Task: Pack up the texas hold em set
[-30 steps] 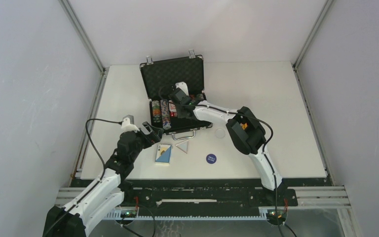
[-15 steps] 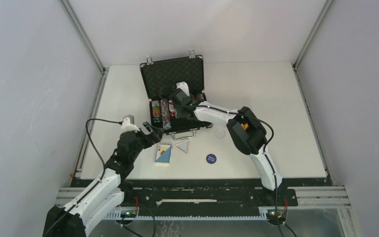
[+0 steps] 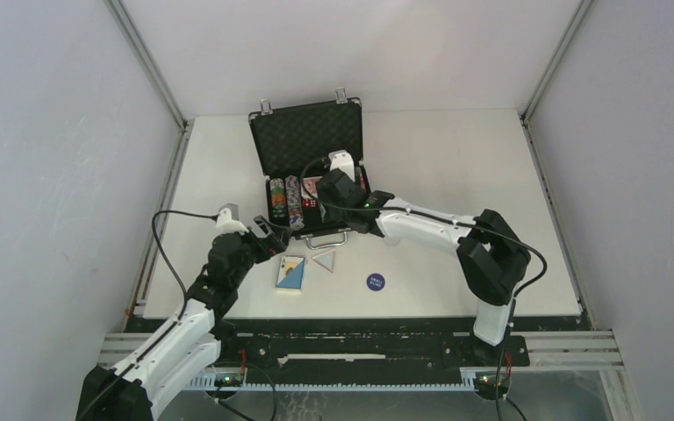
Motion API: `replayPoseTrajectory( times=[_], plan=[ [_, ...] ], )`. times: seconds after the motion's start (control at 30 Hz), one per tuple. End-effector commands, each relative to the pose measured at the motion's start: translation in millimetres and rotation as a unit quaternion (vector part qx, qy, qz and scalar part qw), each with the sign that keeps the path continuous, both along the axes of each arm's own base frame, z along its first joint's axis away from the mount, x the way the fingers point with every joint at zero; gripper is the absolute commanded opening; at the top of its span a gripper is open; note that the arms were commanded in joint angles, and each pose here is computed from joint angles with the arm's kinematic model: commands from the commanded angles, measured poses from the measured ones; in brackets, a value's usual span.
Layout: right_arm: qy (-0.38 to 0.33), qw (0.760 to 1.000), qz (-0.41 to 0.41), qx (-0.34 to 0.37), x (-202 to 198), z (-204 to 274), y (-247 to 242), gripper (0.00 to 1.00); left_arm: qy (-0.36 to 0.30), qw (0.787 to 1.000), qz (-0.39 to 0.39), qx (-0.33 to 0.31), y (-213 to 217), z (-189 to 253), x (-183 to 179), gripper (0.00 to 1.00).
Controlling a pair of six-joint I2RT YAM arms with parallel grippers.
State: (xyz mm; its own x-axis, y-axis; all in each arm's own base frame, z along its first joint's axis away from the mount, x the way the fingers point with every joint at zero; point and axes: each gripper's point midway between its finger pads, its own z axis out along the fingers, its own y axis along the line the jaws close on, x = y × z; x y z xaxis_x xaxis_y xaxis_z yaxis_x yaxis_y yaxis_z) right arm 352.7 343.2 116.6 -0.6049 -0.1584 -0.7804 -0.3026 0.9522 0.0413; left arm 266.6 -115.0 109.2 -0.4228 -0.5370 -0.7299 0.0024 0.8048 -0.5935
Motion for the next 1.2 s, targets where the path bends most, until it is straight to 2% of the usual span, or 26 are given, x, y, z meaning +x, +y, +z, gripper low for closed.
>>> replayPoseTrajectory(
  times=[0.0,0.07,0.13,0.3,0.4,0.53,0.63,0.87,1.07,1.17],
  plan=[
    [0.019,1.000,0.004,0.014,-33,0,6,0.71,-0.011,1.000,-0.008,-0.012,-5,2,0,1.00],
    [0.031,0.999,0.019,0.015,-53,-6,20,0.74,0.000,1.000,0.015,-0.018,1,-1,0,1.00],
    [0.031,0.999,0.025,0.015,-72,-10,35,0.81,0.025,0.997,0.073,-0.020,18,-7,1,1.00],
    [0.038,0.998,0.018,0.042,-109,-21,75,0.99,0.075,0.976,0.205,0.002,65,-23,-9,1.00],
    [0.041,0.998,0.006,0.049,-125,-25,98,1.00,0.097,0.964,0.248,-0.009,80,-33,-15,1.00],
    [0.027,0.999,-0.022,-0.011,-136,-41,111,1.00,0.120,0.952,0.278,-0.043,92,-48,-21,1.00],
    [0.028,0.999,-0.014,-0.013,-142,-45,125,1.00,0.131,0.947,0.286,-0.059,97,-57,-23,1.00],
    [0.036,0.999,-0.023,0.000,-143,-54,115,1.00,0.148,0.944,0.287,-0.061,101,-65,-24,1.00],
    [0.079,0.997,-0.016,-0.005,-141,-80,103,1.00,0.155,0.946,0.276,-0.069,96,-69,-22,1.00],
    [0.085,0.996,-0.014,-0.014,-145,-88,107,0.94,0.160,0.947,0.269,-0.068,94,-70,-22,1.00]
  ],
)
